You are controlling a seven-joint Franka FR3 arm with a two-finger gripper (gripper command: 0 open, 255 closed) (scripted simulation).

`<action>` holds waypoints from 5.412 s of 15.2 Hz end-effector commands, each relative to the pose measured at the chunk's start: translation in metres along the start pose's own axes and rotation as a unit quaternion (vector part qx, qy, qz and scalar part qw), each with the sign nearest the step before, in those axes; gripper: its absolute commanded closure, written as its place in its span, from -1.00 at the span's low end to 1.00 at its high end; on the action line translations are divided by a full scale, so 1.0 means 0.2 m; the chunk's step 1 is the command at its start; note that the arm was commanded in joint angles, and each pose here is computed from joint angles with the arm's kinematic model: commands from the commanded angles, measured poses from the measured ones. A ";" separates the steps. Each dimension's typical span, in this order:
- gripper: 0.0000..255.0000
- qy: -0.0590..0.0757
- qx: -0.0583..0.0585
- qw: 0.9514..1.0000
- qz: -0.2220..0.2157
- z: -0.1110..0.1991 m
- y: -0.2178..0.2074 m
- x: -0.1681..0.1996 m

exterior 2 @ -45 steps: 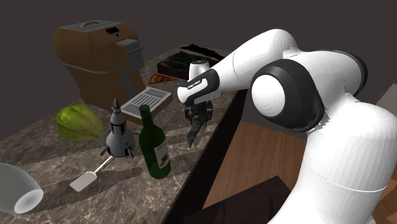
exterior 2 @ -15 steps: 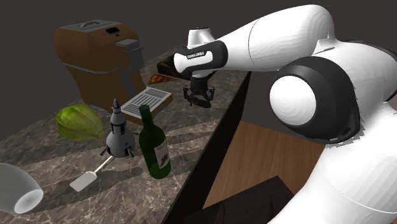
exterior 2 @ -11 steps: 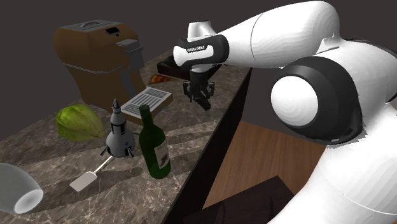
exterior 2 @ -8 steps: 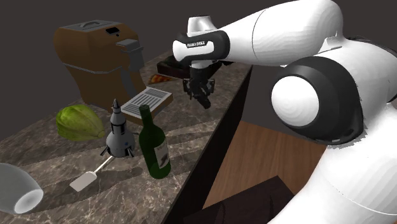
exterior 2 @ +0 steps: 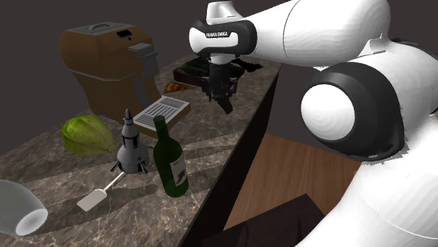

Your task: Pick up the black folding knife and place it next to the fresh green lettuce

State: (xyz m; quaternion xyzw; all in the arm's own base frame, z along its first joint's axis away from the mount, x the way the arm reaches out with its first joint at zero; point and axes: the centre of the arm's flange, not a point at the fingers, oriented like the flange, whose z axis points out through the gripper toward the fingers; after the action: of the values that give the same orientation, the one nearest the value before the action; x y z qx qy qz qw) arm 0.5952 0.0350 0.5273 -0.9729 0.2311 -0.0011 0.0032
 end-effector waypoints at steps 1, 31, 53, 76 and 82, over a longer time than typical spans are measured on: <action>1.00 0.000 0.000 1.000 0.000 -0.03 0.00 0.00; 1.00 0.000 0.000 1.000 0.000 -0.03 -1.33 -1.47; 1.00 0.000 0.000 1.000 0.000 0.31 -1.72 -1.91; 1.00 0.000 0.000 1.000 0.000 0.92 -1.72 -1.91; 1.00 0.000 0.000 1.000 0.000 0.98 -1.72 -1.91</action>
State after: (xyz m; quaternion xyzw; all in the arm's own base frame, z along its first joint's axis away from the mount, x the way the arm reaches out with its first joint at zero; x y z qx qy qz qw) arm 0.4101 0.5160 0.3380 -0.9728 0.2315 -0.0028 0.0058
